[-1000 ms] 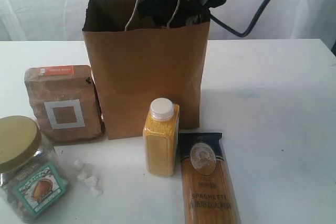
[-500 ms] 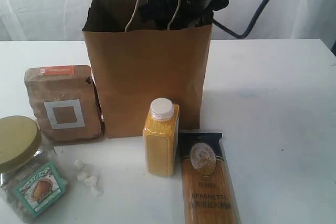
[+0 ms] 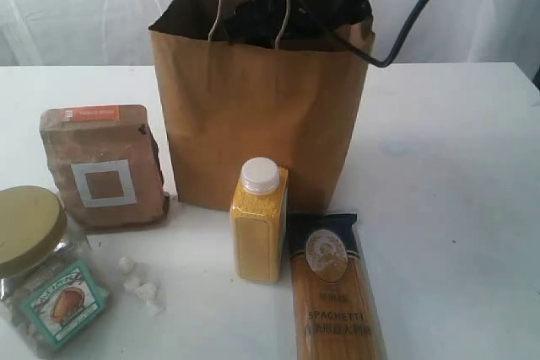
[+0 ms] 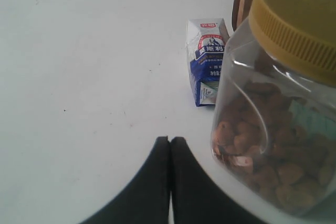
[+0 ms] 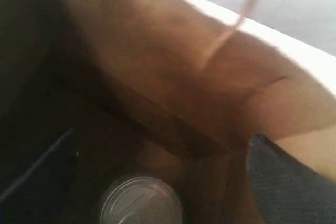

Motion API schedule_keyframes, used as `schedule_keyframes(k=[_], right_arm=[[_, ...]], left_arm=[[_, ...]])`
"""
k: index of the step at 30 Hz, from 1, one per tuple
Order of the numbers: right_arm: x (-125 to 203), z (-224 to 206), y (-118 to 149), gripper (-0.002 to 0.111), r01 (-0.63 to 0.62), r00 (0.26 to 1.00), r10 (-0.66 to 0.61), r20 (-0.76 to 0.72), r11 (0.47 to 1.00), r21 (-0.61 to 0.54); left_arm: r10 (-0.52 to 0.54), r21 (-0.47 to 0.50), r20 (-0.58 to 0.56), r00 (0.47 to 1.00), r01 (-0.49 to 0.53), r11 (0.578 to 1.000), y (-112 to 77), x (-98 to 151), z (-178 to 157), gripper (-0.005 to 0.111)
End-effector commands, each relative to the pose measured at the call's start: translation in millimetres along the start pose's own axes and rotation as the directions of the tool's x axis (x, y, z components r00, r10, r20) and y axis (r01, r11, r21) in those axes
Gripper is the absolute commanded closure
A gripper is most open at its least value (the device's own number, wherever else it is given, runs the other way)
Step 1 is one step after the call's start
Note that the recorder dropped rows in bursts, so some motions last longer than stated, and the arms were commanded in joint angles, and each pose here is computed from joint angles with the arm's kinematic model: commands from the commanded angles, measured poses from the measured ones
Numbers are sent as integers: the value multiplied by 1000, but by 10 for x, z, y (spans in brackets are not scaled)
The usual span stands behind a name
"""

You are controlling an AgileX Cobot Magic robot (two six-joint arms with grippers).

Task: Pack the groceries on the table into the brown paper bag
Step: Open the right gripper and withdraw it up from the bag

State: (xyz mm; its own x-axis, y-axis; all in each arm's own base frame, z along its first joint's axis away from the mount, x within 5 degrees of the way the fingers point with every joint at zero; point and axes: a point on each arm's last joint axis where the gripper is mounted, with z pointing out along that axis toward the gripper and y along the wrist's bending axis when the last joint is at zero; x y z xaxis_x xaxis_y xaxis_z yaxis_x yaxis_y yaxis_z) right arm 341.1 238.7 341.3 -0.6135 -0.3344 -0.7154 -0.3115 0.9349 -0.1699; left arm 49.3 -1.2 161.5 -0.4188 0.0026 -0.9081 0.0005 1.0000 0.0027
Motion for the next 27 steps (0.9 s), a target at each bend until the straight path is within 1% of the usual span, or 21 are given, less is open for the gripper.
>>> schedule_keyframes(k=[1,6,10,16,22,24,25,27], right_arm=[[-14,-10,-30,26,-12,1000,12,1,1000,6],[-16,-19,-31,27,-15,1000,15,1,1000,4],[-113,-188,-70,27,-39,998,40,48,999,-13],[-313,-683,-240,27,-89,981,94,170,995,-40],[-314,-1242,-485,27,-142,967,146,207,989,-34],[-276,-1397,-577,27,-136,971,134,201,991,-3],[-254,-1450,-617,27,-111,976,104,191,994,22],[-212,-1530,-727,27,-32,987,12,162,992,123]], left_arm=[[-5,5,-2,1000,5,1000,-4,12,3,107],[-5,5,-2,1000,5,1000,-4,12,3,107],[-5,5,-2,1000,5,1000,-4,12,3,107],[-5,5,-2,1000,5,1000,-4,12,3,107],[-5,5,-2,1000,5,1000,-4,12,3,107],[-5,5,-2,1000,5,1000,-4,12,3,107],[-5,5,-2,1000,5,1000,-4,12,3,107],[-5,5,-2,1000,5,1000,-4,12,3,107]])
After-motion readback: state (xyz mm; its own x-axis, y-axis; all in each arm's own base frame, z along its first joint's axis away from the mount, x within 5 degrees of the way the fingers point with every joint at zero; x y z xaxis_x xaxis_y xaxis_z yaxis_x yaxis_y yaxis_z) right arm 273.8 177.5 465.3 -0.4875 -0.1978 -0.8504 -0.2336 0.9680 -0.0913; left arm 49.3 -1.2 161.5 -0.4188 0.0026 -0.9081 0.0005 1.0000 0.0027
